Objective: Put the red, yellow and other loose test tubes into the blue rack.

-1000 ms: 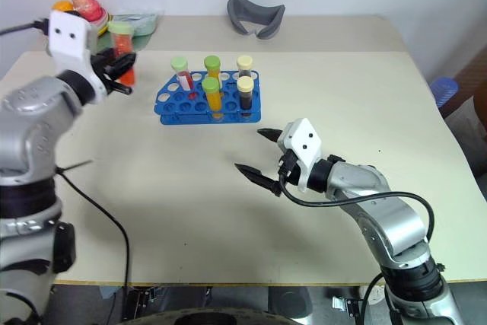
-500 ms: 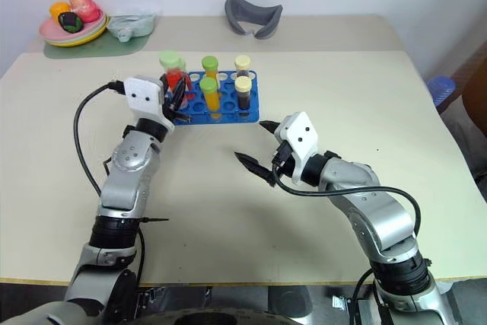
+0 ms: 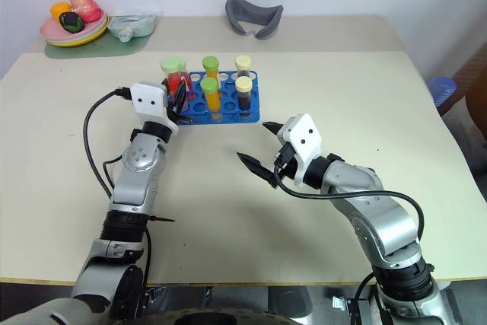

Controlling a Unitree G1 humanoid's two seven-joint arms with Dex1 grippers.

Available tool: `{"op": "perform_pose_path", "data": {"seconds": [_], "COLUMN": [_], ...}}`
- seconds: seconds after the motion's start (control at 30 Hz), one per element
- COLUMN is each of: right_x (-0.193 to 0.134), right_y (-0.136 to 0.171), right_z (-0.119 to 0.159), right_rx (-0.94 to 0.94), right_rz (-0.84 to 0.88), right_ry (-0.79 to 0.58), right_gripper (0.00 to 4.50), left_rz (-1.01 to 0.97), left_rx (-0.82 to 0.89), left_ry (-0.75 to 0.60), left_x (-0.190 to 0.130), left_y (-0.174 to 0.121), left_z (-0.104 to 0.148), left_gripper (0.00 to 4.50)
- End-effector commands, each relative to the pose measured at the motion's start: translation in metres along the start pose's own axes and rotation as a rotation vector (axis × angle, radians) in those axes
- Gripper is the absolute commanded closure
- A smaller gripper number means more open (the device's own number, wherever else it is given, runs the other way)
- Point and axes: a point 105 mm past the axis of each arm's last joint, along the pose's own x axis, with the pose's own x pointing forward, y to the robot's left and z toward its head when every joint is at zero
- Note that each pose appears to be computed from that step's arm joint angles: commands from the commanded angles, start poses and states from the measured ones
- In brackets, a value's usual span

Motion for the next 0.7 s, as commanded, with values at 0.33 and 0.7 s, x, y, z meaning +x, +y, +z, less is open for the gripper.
{"op": "perform_pose_path", "data": {"seconds": [0.33, 0.7], "right_x": [-0.001, -0.009], "right_y": [0.006, -0.009], "right_z": [0.014, 0.014], "right_rx": [-0.027, -0.057], "right_rz": [0.017, 0.004], "right_ry": [-0.051, -0.031], "right_gripper": [0.0, 0.0], "left_rz": [0.032, 0.049], "left_rx": [-0.027, -0.041], "left_ry": [-0.005, -0.063], "left_x": [-0.006, -0.018], "left_y": [0.004, 0.036], "left_z": [0.0, 0.031], "left_gripper": [3.76, 0.05]}}
